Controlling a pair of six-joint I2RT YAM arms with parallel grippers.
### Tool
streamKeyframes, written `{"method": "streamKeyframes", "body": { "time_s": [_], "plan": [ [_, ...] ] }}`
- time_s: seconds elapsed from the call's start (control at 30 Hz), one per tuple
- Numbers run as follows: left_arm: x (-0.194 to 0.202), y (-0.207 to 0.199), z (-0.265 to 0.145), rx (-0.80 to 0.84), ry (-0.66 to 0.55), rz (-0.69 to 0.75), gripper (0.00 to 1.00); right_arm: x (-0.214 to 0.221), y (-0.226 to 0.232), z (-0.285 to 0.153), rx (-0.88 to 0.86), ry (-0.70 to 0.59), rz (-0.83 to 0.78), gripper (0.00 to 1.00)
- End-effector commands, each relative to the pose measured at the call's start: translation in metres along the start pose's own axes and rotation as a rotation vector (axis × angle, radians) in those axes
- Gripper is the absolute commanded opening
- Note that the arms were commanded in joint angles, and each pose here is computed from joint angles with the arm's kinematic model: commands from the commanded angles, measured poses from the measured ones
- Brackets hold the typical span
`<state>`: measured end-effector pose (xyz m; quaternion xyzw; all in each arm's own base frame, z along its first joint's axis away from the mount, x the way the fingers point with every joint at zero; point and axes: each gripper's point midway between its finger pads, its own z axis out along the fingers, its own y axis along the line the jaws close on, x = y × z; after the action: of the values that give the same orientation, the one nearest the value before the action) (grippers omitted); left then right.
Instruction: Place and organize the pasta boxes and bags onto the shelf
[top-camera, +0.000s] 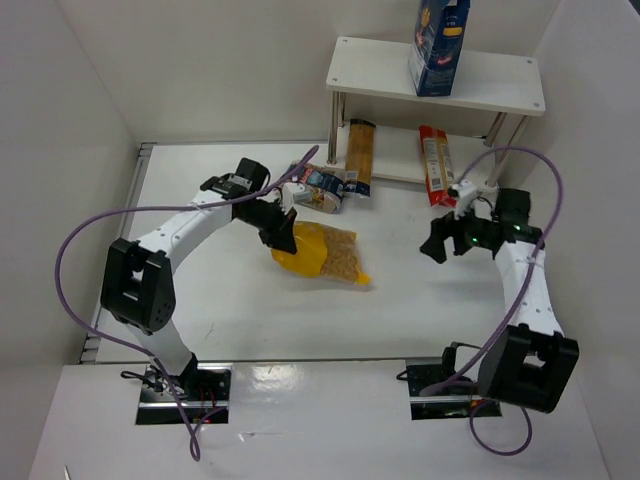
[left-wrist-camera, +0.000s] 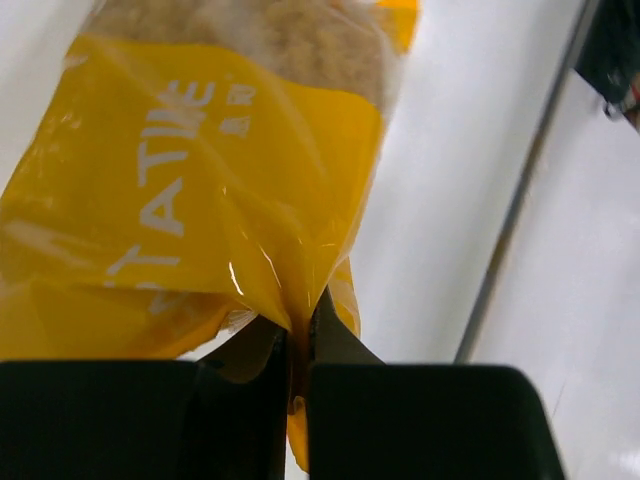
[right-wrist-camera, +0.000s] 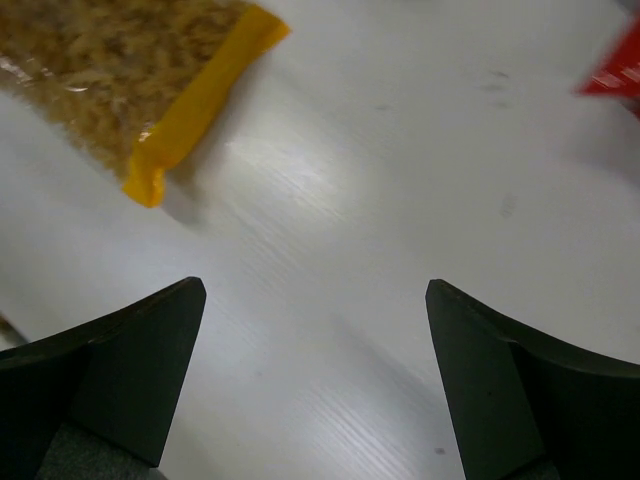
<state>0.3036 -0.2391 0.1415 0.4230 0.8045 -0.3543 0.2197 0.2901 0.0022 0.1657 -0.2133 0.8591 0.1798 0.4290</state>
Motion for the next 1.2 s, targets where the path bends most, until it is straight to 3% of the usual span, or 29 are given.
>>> {"method": "streamKeyframes", "body": {
  "time_s": [0.0,0.07,0.2,0.3,0.47,0.67,0.97,1.17],
  "plan": [
    [-0.031,-0.049,-0.028,0.179,-0.091,0.170,0.00,-0.011,0.049,0.018,-0.183,0.078,-0.131,1.00],
    [-0.035,-0.058,-0.031,0.227,-0.098,0.185,0.00,-0.011,0.072,0.029,-0.272,0.126,-0.197,1.00],
    [-0.041,-0.059,-0.026,0.282,-0.106,0.159,0.00,-0.022,0.107,0.040,-0.410,0.103,-0.249,1.00],
    [-0.045,-0.056,-0.023,0.329,-0.118,0.123,0.00,-0.029,0.126,0.053,-0.459,0.085,-0.302,1.00],
    [-0.047,-0.044,-0.021,0.349,-0.125,0.077,0.00,-0.021,0.145,0.087,-0.479,0.177,-0.404,1.00],
    [-0.054,-0.032,-0.031,0.362,-0.175,0.034,0.00,-0.031,0.161,0.116,-0.427,0.207,-0.555,1.00],
    [-0.067,-0.036,-0.052,0.361,-0.237,0.053,0.00,-0.081,0.160,0.141,-0.225,0.162,-0.593,1.00],
    [-0.073,-0.031,-0.079,0.345,-0.307,0.028,0.00,-0.091,0.187,0.155,-0.184,0.172,-0.677,1.00]
  ]
}}
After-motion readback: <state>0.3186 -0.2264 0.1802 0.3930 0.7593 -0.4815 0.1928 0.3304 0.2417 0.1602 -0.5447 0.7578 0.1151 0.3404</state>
